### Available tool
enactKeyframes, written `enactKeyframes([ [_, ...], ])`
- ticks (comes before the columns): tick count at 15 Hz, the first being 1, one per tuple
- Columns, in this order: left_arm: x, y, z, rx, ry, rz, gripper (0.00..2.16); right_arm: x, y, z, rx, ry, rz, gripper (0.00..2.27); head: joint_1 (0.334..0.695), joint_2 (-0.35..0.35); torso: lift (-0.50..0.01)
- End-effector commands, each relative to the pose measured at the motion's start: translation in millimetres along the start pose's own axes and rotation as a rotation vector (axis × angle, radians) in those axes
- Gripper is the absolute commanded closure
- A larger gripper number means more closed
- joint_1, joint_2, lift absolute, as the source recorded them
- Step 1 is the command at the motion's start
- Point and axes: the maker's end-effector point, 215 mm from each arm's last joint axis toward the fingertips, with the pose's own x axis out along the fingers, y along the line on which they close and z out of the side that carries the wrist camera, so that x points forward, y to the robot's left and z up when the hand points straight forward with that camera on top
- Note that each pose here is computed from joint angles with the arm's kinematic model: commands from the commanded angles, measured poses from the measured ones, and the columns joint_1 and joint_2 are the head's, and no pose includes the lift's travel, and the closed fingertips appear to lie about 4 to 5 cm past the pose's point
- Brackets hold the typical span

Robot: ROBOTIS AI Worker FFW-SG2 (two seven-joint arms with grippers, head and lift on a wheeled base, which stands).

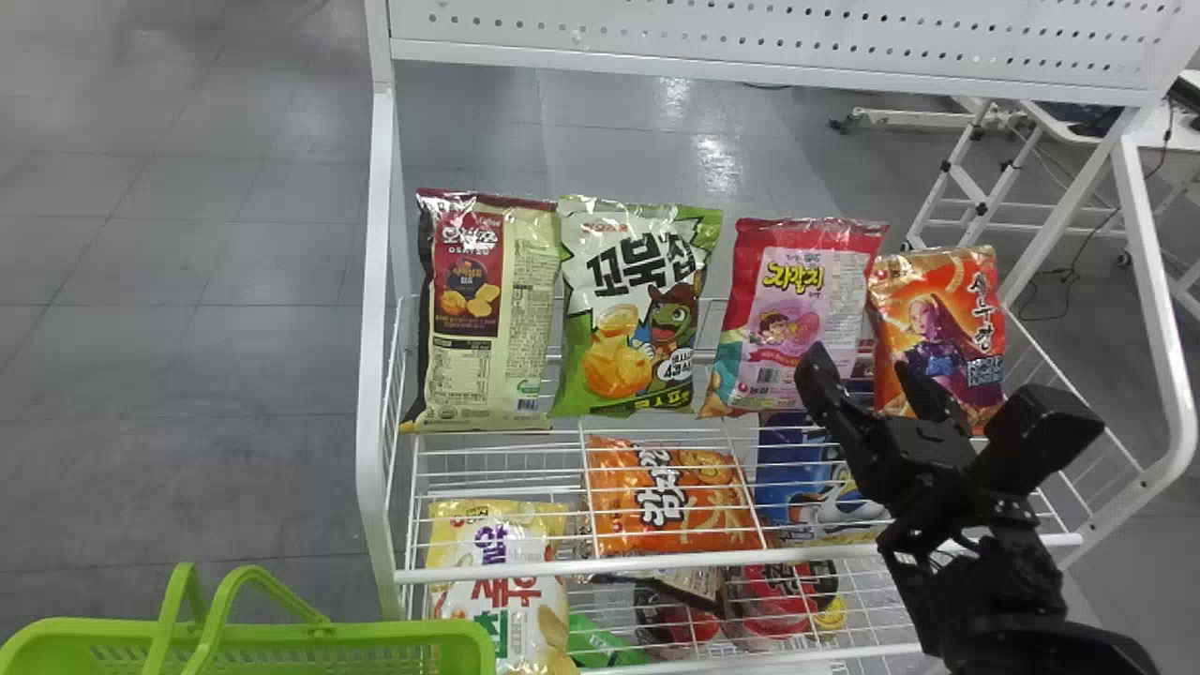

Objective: Hold basket handle with left hand then pick Jagalchi snack with right hand and place into basket

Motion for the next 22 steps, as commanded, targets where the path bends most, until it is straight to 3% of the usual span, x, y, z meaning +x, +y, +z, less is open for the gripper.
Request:
enactKeyframes([
  [1, -1, -2, 0, 0.011, 0.000, -0.012, 2.15, 11, -3, -3, 0.007, 0.016, -0.006, 0.11, 0.695, -0.170, -0.009],
  [17, -3, -2, -2, 0.022, 0.000, -0.007, 2.15, 82, 29, -29, 0.033, 0.140, 0.019, 0.13, 0.695, -0.112, -0.009],
  [20, -6, -3, -2, 0.027, -0.005, -0.003, 2.15, 87, 30, -37, 0.040, 0.177, 0.019, 0.27, 0.695, -0.103, -0.009],
  [22, -8, -3, -3, 0.031, -0.004, 0.001, 2.15, 85, 32, -47, 0.047, 0.207, 0.022, 0.61, 0.695, -0.099, -0.009],
])
